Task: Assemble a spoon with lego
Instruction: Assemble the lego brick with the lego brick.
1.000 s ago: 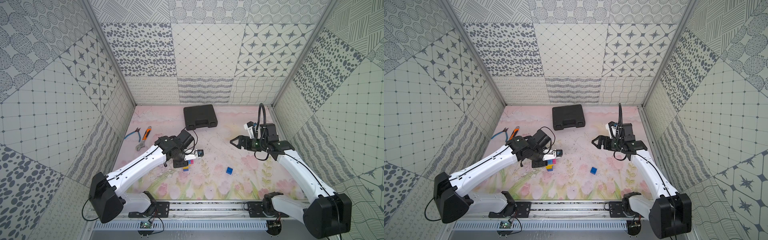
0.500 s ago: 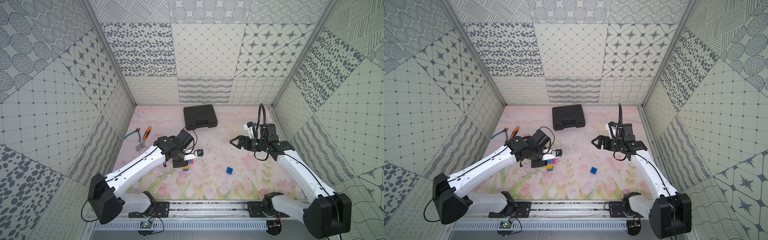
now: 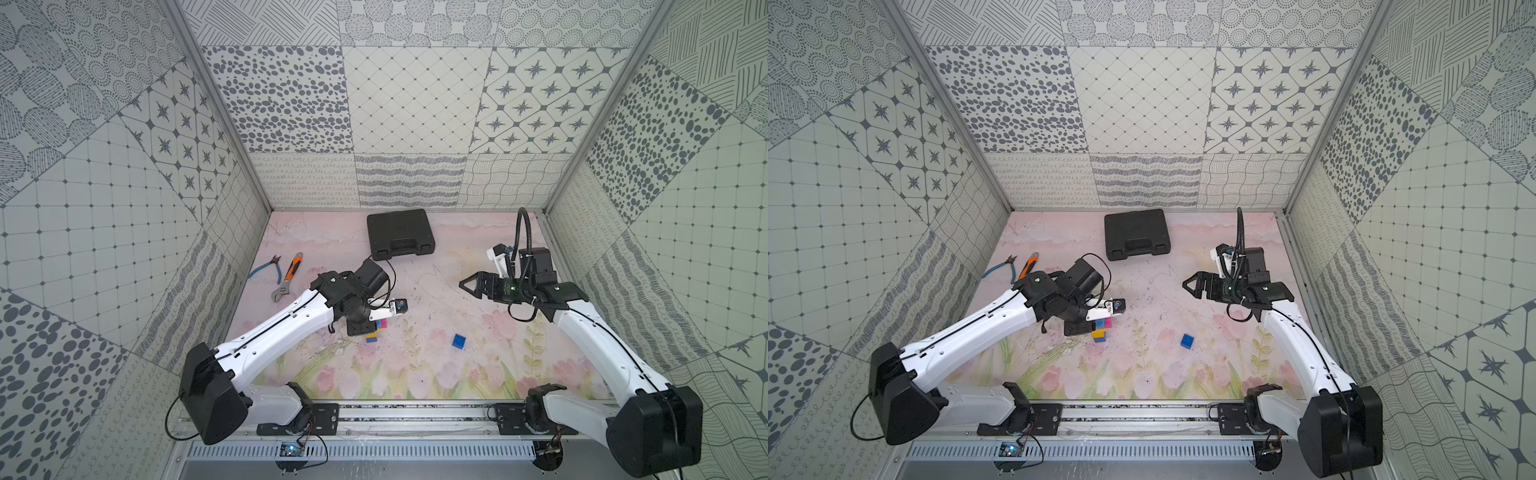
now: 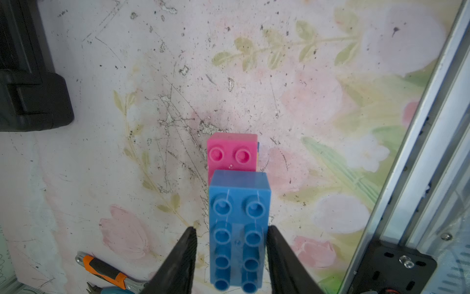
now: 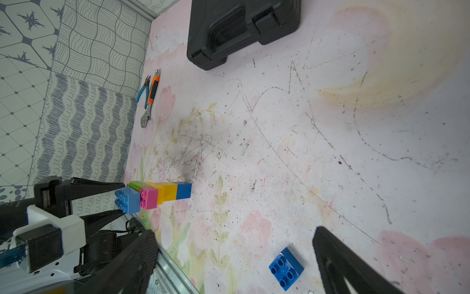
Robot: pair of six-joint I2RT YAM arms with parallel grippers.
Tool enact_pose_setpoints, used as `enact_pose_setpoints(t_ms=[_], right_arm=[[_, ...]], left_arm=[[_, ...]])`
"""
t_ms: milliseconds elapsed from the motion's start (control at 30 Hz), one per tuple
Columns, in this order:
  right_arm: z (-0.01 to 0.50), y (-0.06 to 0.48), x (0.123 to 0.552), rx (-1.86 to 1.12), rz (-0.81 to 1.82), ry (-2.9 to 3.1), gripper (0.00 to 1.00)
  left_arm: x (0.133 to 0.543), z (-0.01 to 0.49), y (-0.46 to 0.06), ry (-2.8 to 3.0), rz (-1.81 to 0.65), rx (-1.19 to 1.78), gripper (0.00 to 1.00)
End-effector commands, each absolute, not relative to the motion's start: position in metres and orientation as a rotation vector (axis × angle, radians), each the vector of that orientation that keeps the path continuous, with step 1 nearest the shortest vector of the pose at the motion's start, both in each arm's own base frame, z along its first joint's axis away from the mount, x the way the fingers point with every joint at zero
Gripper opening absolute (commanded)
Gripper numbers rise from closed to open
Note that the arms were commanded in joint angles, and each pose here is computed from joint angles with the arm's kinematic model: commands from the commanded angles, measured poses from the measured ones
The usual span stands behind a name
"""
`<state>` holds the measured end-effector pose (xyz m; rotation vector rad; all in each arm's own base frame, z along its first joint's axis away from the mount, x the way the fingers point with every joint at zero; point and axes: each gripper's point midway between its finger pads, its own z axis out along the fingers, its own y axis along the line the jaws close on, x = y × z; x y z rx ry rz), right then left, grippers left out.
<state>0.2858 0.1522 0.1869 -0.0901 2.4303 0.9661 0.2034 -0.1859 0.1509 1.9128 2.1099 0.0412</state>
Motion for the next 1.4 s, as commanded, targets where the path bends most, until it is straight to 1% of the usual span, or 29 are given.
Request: enact_pose_setpoints(t_ms=[0,167,300,467,533,700,1367], right_arm=[[0.193,0.156,0.287,-0.131,0.975,2.388,0.98],[0.193,0.155,0.287,-0.132,0.968,2.384,0.98],[0.194,0.155,0.288,-0.131,0.965,2.380,0.98],[0.193,0.154,0.288,-0.125,0.961,2.382,0.98],[0.193,0.153,0.289,-0.118,0.954,2.381,0.98],[0.193,0.154,0.289,-0.114,0.959,2.379,0.98],[0.191,0.154,0.286,-0.126,0.958,2.383,0.98]], left_arm=[[0.198,0.151,-0.187,2.147,-0.001,1.923,0.44],[0.196,0.149,-0.185,2.163,-0.002,1.929,0.35],[0.195,0.152,-0.187,2.160,-0.016,1.927,0.20],[0.195,0.157,-0.186,2.155,-0.014,1.931,0.11],[0.195,0.160,-0.187,2.152,-0.015,1.926,0.09],[0.193,0.166,-0.187,2.144,-0.027,1.929,0.07],[0.202,0.151,-0.180,2.133,0.052,1.972,0.07]])
